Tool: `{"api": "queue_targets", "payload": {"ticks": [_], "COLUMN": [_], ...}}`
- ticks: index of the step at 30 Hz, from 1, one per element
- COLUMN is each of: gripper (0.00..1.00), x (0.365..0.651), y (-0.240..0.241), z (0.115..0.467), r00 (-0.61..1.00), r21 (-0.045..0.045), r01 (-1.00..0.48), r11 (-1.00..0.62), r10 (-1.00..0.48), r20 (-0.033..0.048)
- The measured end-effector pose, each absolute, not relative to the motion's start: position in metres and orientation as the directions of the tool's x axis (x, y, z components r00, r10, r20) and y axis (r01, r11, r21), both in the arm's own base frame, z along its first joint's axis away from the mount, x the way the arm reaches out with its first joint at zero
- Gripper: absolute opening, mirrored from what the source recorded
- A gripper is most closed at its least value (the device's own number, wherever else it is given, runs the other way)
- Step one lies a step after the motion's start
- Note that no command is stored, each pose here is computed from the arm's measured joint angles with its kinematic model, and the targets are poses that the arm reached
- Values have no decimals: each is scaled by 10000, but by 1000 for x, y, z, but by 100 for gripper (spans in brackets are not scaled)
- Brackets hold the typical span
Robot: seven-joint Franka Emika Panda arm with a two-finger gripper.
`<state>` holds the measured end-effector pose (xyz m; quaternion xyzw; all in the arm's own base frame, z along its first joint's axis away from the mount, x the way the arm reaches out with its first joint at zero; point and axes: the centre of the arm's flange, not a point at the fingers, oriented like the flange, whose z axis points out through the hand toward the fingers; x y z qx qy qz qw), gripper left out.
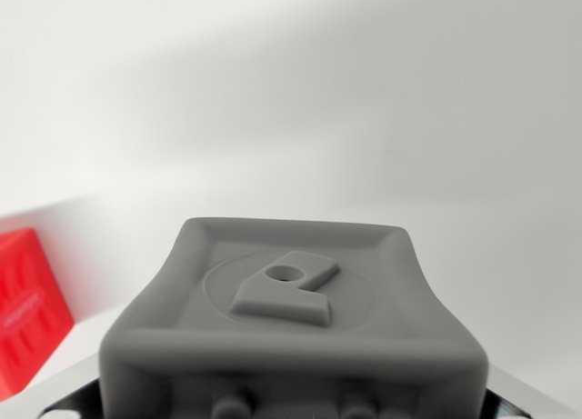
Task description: Destack cube
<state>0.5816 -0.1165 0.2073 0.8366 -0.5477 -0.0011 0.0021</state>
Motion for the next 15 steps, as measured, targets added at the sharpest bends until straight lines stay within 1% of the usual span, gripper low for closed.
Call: {"api": "queue_targets", "payload": {"ticks": [15], "gripper": [0], "x": [581], "y": [-142], "z": [196], "r00": [3612], "r21": [60], "r01": [-9325], "r11": [-3612], "r10": [-9325], "r20": [7]}}
